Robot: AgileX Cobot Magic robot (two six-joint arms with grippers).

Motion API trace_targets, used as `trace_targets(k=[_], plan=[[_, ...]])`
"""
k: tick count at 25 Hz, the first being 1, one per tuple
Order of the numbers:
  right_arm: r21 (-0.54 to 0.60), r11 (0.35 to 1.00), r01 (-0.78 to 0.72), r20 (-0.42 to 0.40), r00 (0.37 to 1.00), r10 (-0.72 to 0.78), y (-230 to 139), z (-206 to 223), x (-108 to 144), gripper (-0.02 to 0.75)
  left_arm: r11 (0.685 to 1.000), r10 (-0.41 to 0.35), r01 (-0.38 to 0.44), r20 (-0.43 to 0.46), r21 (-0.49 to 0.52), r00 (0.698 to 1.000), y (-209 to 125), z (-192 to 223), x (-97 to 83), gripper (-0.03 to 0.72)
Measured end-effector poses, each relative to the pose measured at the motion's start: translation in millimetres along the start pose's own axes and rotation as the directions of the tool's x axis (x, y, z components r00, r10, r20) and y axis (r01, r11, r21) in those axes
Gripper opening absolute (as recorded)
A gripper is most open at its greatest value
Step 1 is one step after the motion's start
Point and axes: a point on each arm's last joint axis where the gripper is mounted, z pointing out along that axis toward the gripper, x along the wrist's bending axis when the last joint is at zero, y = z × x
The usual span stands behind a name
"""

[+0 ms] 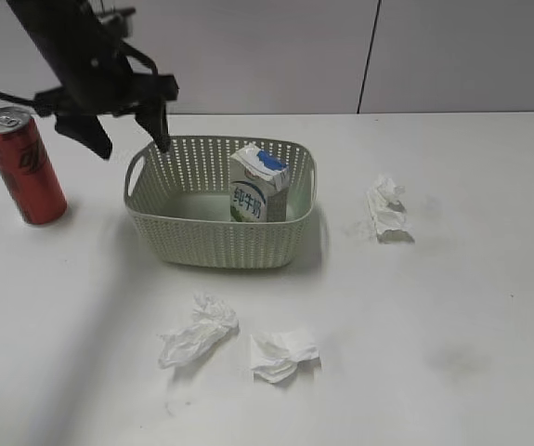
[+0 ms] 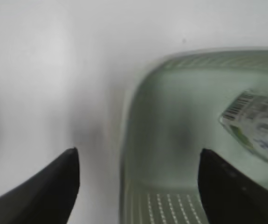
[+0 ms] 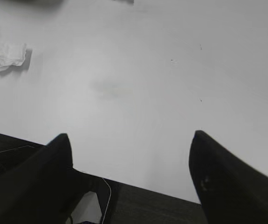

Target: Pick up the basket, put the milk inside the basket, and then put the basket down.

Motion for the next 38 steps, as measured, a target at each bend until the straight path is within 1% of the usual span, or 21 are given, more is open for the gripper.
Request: trace_targets(k=[5, 7, 10, 11, 13, 15, 17, 19, 20, 22, 25, 28, 31, 34, 36, 38], plan=[[-0.009, 1.0, 0.009, 0.012, 1.0, -0.009, -7, -4, -1, 0.59, 0.994, 0.056, -0.056, -0.005, -0.096, 0.998, -19, -90, -12.5, 0.59], [-0.034, 0.999, 0.01, 0.011, 1.0, -0.01, -14, -7, -1, 0.59, 0.986, 0.099, -0.103, -0.032, -0.135, 0.995, -31, -120, -20.8, 0.588], [-0.069, 0.998, 0.012, 0.011, 1.0, -0.011, -28, -10, -2, 0.59, 0.955, 0.191, -0.206, -0.089, -0.216, 0.978, -54, -160, -40.0, 0.587], [-0.075, 0.997, 0.012, 0.011, 1.0, -0.011, -34, -10, -2, 0.59, 0.943, 0.221, -0.238, -0.098, -0.231, 0.97, -64, -169, -47.6, 0.587], [-0.084, 0.996, 0.01, 0.004, 1.0, -0.009, -45, -9, -2, 0.59, 0.922, 0.274, -0.288, -0.09, -0.26, 0.958, -89, -187, -61.7, 0.587], [-0.096, 0.995, 0.006, -0.008, 1.0, -0.006, -57, -8, -1, 0.59, 0.914, 0.303, -0.313, -0.078, -0.259, 0.95, -115, -195, -68.9, 0.587], [-0.116, 0.993, 0.006, -0.009, 1.0, -0.007, -68, -9, -1, 0.59, 0.906, 0.329, -0.339, -0.081, -0.253, 0.941, -143, -200, -68.9, 0.587], [-0.146, 0.989, 0.007, -0.011, 1.0, -0.009, -80, -10, -1, 0.59, 0.904, 0.345, -0.357, -0.094, -0.234, 0.934, -167, -200, -60.5, 0.587], [-0.16, 0.987, 0.008, -0.012, 1.0, -0.01, -84, -11, -2, 0.59, 0.907, 0.347, -0.361, -0.099, -0.219, 0.933, -181, -198, -53.2, 0.587], [-0.192, 0.981, 0.009, -0.013, 1.0, -0.012, -95, -11, -2, 0.59, 0.911, 0.348, -0.364, -0.111, -0.193, 0.931, -206, -192, -37.8, 0.585], [-0.227, 0.974, 0.01, -0.014, 1.0, -0.014, -106, -11, -2, 0.59, 0.914, 0.35, -0.369, -0.132, -0.167, 0.928, -249, -182, -9.6, 0.585], [-0.251, 0.968, 0.012, -0.013, 1.0, -0.016, -113, -11, -2, 0.59, 0.906, 0.349, -0.371, -0.135, -0.206, 0.927, -292, -178, 17.2, 0.585], [-0.255, 0.966, 0.034, -0.006, 0.999, -0.037, -116, -10, -3, 0.59, 0.891, 0.346, -0.366, -0.122, -0.267, 0.93, -329, -172, 39.1, 0.585], [-0.243, 0.968, 0.068, 0.002, 0.998, -0.069, -118, -4, -3, 0.59, 0.863, 0.344, -0.357, -0.103, -0.357, 0.934, -360, -166, 57.8, 0.585], [-0.236, 0.967, 0.092, 0.002, 0.996, -0.094, -119, 2, -3, 0.59, 0.833, 0.35, -0.353, -0.088, -0.426, 0.933, -375, -163, 66.6, 0.585], [-0.24, 0.965, 0.109, 0.002, 0.994, -0.112, -120, 7, -3, 0.59, 0.77, 0.378, -0.362, -0.082, -0.526, 0.922, -385, -168, 71.8, 0.585]])
